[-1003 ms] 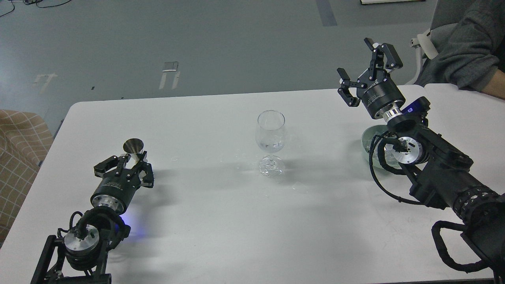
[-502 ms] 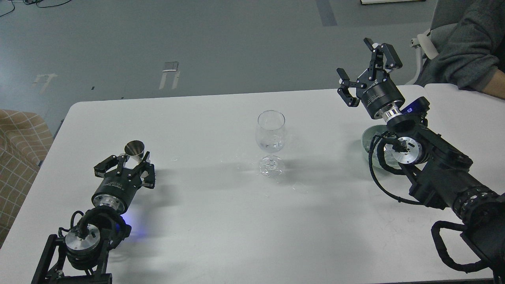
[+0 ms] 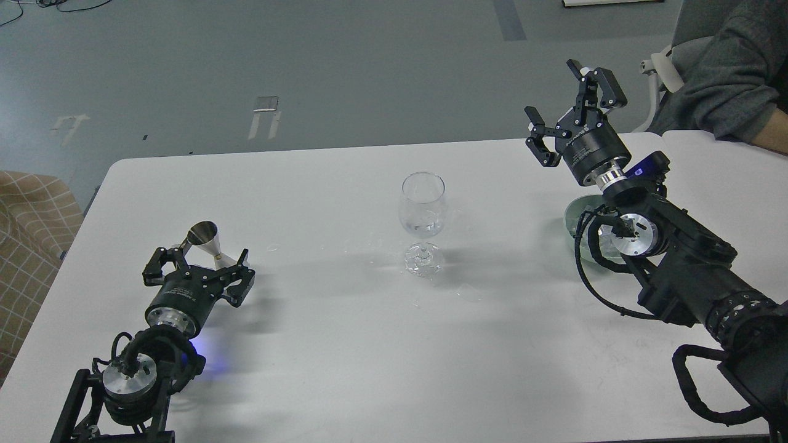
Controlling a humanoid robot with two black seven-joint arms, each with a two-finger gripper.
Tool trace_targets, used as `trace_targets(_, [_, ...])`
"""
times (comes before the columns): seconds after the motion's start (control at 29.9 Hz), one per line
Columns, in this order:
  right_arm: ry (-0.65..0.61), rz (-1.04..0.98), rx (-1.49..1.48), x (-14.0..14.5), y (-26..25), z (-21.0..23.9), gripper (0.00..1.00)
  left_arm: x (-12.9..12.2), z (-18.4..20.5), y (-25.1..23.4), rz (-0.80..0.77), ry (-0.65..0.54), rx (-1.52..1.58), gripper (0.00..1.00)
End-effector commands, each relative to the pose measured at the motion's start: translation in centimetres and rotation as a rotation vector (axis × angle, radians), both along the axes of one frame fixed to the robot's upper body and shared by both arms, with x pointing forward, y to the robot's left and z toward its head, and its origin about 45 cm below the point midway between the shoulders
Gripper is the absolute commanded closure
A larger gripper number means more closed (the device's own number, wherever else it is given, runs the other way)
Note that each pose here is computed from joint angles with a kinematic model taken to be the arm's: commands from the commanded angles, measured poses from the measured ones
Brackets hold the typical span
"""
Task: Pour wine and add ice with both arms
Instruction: 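Lower the jigger onto the table and open the left gripper, then withdraw the left gripper away from the jigger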
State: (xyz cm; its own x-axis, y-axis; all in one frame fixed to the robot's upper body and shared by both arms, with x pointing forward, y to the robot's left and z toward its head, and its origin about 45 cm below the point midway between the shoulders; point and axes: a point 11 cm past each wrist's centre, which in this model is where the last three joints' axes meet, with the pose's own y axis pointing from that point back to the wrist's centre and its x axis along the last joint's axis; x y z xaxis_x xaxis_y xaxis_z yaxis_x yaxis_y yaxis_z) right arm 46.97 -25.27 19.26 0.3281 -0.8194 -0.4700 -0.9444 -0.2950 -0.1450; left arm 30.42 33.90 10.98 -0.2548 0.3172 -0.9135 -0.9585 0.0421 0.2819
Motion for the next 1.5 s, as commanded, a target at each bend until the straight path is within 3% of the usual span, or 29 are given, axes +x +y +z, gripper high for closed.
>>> trace_targets(0.0, [0.001, 0.001, 0.001, 0.0, 0.1, -0.1, 0.00, -0.1, 0.0, 0.0, 0.000, 0.001, 0.000, 0.03])
trace_targets(0.37, [0.002, 0.000, 0.003, -0.1, 0.0, -0.1, 0.00, -3.3, -2.0, 1.1, 0.027, 0.058, 0.000, 0.02])
trace_targets(0.67, [-0.002, 0.000, 0.003, 0.0, -0.1, 0.1, 0.00, -4.1, -0.7, 2.4, 0.060, 0.028, 0.009, 0.02])
trace_targets(0.9, [-0.005, -0.003, 0.002, 0.0, -0.3, 0.2, 0.00, -4.1, 2.9, 8.6, 0.089, -0.027, 0.166, 0.03])
trace_targets(1.07, [-0.009, -0.001, 0.002, 0.1, -0.2, 0.3, 0.00, -3.2, 8.3, 13.2, 0.026, -0.140, 0.390, 0.03])
trace_targets(1.2, [-0.021, 0.005, -0.002, 0.4, 0.0, 0.9, 0.00, 0.1, 14.8, 15.2, -0.024, -0.264, 0.609, 0.03])
trace_targets(1.34, [-0.043, 0.024, -0.027, 0.5, 0.1, 1.7, 0.00, 2.3, 19.1, 15.7, -0.058, -0.342, 0.795, 0.02])
trace_targets(1.47, [-0.112, 0.128, -0.257, 0.6, -0.9, 4.0, 0.00, 5.9, 22.4, 12.3, -0.168, -0.450, 1.024, 0.02])
